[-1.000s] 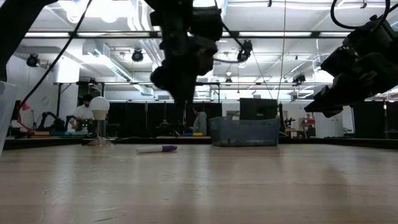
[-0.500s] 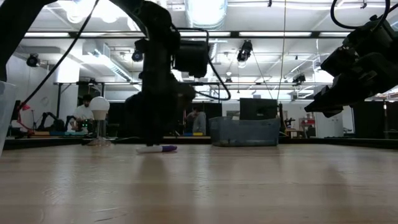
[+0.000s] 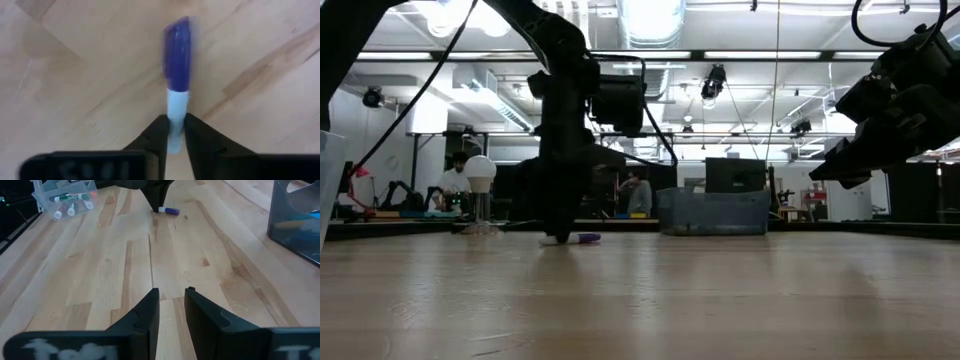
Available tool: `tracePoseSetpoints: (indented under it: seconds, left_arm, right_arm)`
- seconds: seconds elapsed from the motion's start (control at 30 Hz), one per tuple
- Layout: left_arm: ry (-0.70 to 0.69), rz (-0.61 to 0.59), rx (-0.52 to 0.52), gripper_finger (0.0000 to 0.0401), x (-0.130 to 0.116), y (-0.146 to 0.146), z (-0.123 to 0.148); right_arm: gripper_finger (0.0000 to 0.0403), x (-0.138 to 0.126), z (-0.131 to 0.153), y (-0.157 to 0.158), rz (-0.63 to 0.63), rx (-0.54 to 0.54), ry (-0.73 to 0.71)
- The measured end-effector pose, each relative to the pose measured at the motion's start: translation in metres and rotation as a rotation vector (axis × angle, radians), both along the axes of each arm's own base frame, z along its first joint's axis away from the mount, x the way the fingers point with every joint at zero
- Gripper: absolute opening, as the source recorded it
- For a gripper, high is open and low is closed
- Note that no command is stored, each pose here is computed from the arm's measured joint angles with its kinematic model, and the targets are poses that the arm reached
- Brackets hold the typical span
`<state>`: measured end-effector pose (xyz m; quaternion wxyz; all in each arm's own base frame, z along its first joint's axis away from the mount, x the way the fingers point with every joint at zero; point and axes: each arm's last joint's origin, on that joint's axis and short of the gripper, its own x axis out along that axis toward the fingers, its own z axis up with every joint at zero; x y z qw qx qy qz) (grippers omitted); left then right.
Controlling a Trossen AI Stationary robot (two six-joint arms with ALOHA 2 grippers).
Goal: Pick & Place Markers
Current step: Put the small purple highlighter pen into the black bin
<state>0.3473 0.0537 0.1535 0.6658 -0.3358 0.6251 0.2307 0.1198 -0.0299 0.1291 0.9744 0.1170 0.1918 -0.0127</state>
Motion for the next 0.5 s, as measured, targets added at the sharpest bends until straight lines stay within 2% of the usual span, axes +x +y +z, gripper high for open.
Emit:
tracePoseSetpoints:
  seconds: [0.13,0.33,0.5]
  left_arm:
    - [-0.061,0.056,-0.004,0.0016,0.005,0.013,0.003]
    - [-0.251,0.116,0.002,0.0020,0.022,0.039,0.017]
    - [-0.422,0.149,0.029,0.0019,0.040,0.051,0.049]
  right_arm:
    - [0.0082,0.000,0.000,0.000,0.000,0.000,0.000]
    - [0.0071,0.000,0.000,0.000,0.000,0.000,0.000]
    - [0.0069,0.000,0.000,0.000,0.000,0.000,0.000]
